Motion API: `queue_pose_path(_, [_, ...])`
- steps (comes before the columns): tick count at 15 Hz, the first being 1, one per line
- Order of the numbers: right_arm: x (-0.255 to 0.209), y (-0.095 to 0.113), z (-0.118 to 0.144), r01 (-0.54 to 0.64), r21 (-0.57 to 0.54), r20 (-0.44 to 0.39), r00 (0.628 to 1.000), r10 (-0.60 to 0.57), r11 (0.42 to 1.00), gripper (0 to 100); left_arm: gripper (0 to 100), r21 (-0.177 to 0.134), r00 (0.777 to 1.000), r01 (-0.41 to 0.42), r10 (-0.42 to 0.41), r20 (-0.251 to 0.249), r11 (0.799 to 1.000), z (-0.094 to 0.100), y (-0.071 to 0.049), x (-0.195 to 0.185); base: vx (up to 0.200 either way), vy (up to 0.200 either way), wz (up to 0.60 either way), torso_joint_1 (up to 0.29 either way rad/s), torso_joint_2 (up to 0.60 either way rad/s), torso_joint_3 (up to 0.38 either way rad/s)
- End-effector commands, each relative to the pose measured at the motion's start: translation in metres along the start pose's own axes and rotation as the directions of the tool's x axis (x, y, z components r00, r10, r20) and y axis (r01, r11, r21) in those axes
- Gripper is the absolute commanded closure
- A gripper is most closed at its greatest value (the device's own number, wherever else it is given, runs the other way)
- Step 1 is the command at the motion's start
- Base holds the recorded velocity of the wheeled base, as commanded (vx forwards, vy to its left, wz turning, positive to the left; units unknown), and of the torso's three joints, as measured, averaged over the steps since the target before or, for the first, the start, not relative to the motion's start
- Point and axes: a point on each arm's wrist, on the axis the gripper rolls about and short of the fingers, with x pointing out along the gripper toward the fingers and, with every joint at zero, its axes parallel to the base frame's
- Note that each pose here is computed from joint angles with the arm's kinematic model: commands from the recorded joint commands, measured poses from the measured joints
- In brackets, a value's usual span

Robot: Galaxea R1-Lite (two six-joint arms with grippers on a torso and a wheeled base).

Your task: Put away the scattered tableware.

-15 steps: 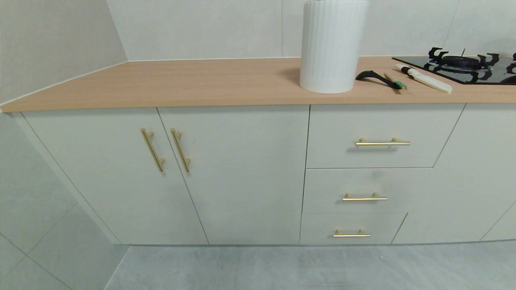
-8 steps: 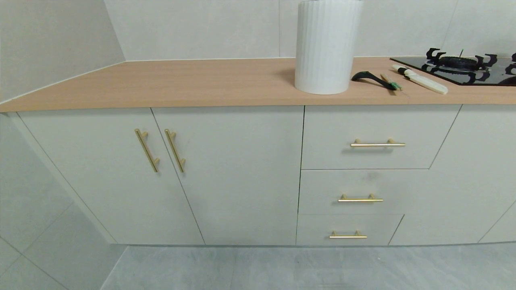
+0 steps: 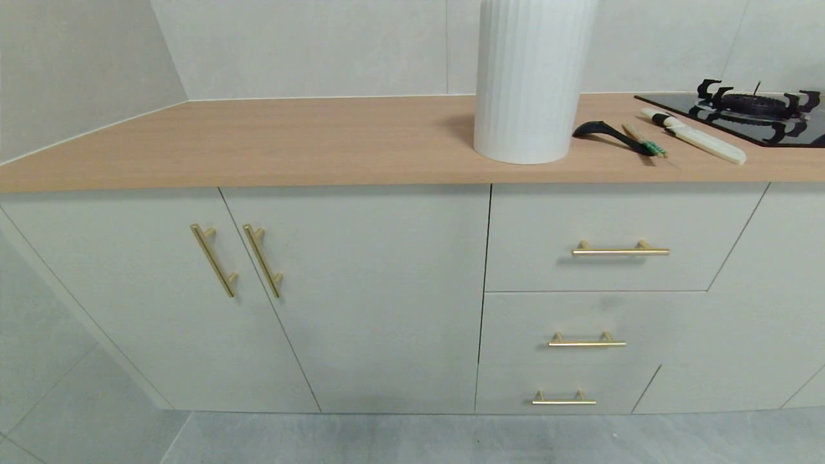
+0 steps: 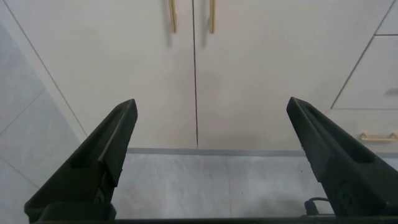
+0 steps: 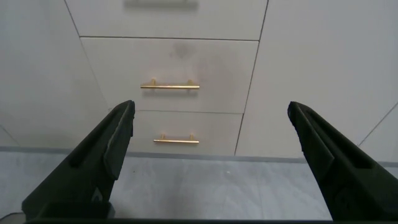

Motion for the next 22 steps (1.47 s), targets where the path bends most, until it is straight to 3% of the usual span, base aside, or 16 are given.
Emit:
queue_pose_path(1, [0.0001, 0.0000, 0.0000, -0.001, 0.000, -0.002, 1.000, 0.001, 1.000, 0, 0, 0.000, 1.000, -0.001, 0.001, 0.000, 1.000, 0.0002, 0.0000, 0.0001, 0.000, 0.000, 0.00, 0.000, 0.00, 0.000])
queue_pose_path(4, [0.0001, 0.0000, 0.0000, -0.001, 0.000, -0.002, 1.000, 0.001, 1.000, 0, 0, -0.002, 1.000, -0.001, 0.001, 0.000, 1.000, 0.0002, 0.0000, 0.0001, 0.000, 0.000, -0.60, 0.001, 0.00, 0.002])
queue_pose_path(22, [0.0002, 0.0001, -0.0004, -0.003, 0.000, -0.003, 1.000, 0.003, 1.000, 0, 0, -0.002, 1.000, -0.001, 0.001, 0.000, 1.000, 0.0002, 0.0000, 0.0001, 0.000, 0.000, 0.07, 0.000, 0.00, 0.001])
